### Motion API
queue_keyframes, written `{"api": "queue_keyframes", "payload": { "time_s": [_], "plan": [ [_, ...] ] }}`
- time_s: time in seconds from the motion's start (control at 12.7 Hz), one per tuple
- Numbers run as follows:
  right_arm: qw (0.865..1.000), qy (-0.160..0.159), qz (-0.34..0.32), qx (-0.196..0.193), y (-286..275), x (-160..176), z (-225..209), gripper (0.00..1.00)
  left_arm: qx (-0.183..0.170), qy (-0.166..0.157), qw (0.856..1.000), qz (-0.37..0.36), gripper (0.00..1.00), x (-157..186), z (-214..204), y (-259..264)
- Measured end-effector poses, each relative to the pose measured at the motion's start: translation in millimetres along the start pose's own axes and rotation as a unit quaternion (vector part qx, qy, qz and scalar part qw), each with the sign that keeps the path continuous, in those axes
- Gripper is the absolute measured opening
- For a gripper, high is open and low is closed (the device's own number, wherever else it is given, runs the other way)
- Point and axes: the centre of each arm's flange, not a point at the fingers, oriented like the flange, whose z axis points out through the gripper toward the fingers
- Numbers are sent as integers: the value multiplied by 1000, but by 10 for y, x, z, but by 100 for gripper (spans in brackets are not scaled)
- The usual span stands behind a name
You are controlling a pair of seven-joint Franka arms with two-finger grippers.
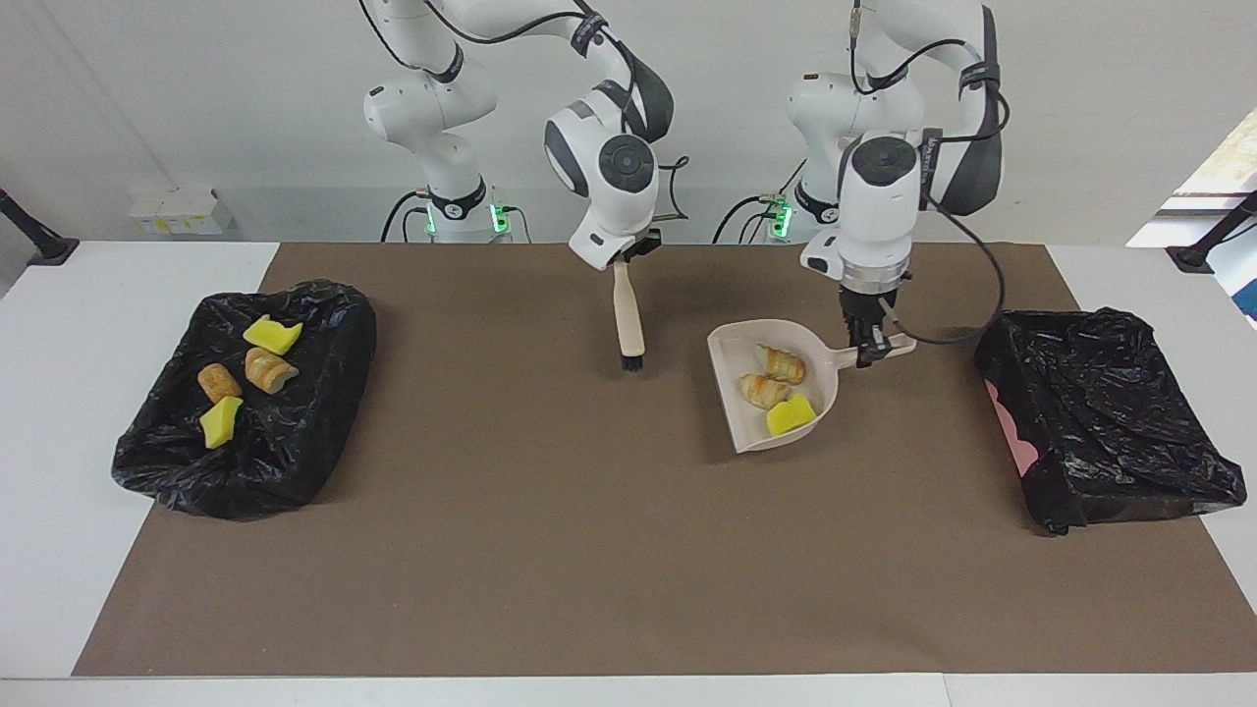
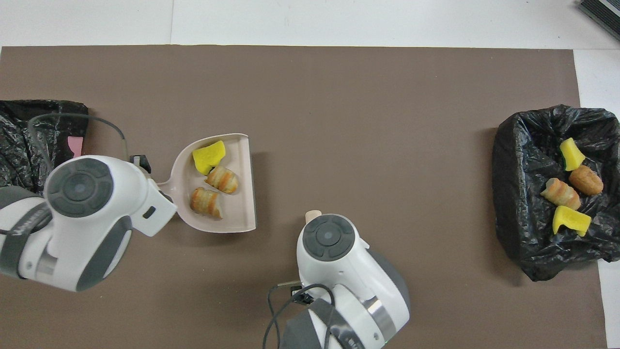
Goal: Sweep and dump trash in bin
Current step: 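Carry the loaded dustpan with the left gripper over the nearby trash bag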
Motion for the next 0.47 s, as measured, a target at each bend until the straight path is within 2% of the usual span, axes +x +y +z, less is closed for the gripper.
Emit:
{"api": "queue_keyframes", "payload": {
  "time_s": [0.24, 0.47],
  "plan": [
    [1000, 21, 3, -1, -426, -198, 272, 26, 6, -6, 1000, -22, 31, -838, -106, -111],
    [1000, 15, 7, -6, -440, -131, 489, 26, 6, -13, 998, -55, 31, -1555, -104, -165]
  ]
}}
